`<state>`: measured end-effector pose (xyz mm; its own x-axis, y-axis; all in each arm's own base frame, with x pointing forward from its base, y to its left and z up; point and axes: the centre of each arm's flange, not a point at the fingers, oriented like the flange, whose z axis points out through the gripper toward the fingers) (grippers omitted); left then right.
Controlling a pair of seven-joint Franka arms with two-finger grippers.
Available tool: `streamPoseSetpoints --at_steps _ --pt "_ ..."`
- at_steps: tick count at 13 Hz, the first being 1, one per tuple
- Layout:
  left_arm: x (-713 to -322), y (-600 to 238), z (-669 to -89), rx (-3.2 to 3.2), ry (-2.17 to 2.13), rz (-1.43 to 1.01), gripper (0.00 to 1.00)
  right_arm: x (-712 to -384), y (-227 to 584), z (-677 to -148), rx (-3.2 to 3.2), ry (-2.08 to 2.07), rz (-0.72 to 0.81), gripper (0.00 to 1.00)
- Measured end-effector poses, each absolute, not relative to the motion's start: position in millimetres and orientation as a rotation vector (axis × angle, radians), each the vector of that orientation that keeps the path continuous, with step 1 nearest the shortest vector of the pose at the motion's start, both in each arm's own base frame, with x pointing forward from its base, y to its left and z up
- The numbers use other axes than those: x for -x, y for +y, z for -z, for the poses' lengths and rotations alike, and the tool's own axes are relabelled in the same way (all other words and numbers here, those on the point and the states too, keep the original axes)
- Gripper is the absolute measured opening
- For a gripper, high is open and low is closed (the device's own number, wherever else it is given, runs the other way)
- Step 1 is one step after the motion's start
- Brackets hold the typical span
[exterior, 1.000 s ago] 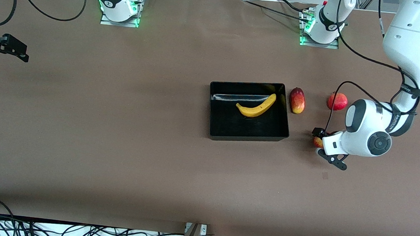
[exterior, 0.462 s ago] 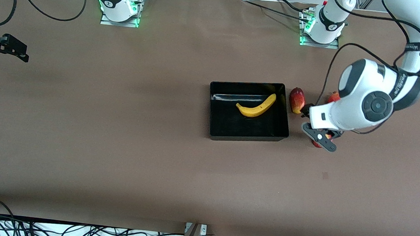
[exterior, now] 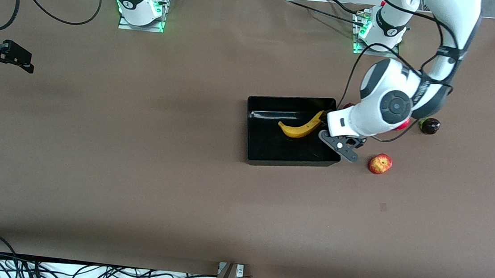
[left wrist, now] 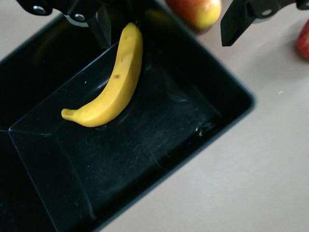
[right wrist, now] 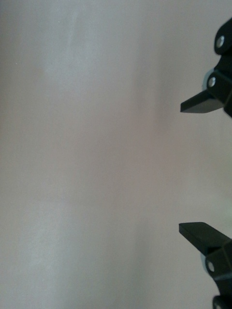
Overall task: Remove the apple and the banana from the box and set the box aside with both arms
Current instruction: 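Lower the left gripper and grasp the yellow banana in the tray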
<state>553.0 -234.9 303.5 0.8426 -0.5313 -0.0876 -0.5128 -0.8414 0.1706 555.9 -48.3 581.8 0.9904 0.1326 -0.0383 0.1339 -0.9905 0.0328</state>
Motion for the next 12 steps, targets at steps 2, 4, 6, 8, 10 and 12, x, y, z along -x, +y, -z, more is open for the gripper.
streamPoseSetpoints --at_steps 2,4,6,8,10,12 --pt "-541.9 -248.4 -275.3 -2.875 -0.846 0.187 1.0 -555.9 -48.3 -581.8 -3.099 0.208 0.056 1.0" --pt "-530.2 -263.4 -254.8 -2.863 -0.883 0.203 1.0 -556.0 -48.3 -581.8 -3.099 0.208 0.056 1.0" --pt "-522.7 -276.9 -237.7 -2.855 -0.899 0.18 1.0 -556.0 -48.2 -581.8 -3.099 0.208 0.056 1.0" --pt "-517.9 -283.8 -219.8 -2.85 -0.909 0.167 1.0 -556.0 -48.2 -581.8 -3.099 0.208 0.056 1.0" --pt "-514.4 -286.9 -202.2 -2.849 -0.911 0.157 1.0 -556.0 -48.2 -581.8 -3.099 0.208 0.056 1.0" --pt "-510.5 -285.0 -183.0 -2.85 -0.903 0.161 1.0 -556.0 -48.2 -581.8 -3.099 0.208 0.056 1.0"
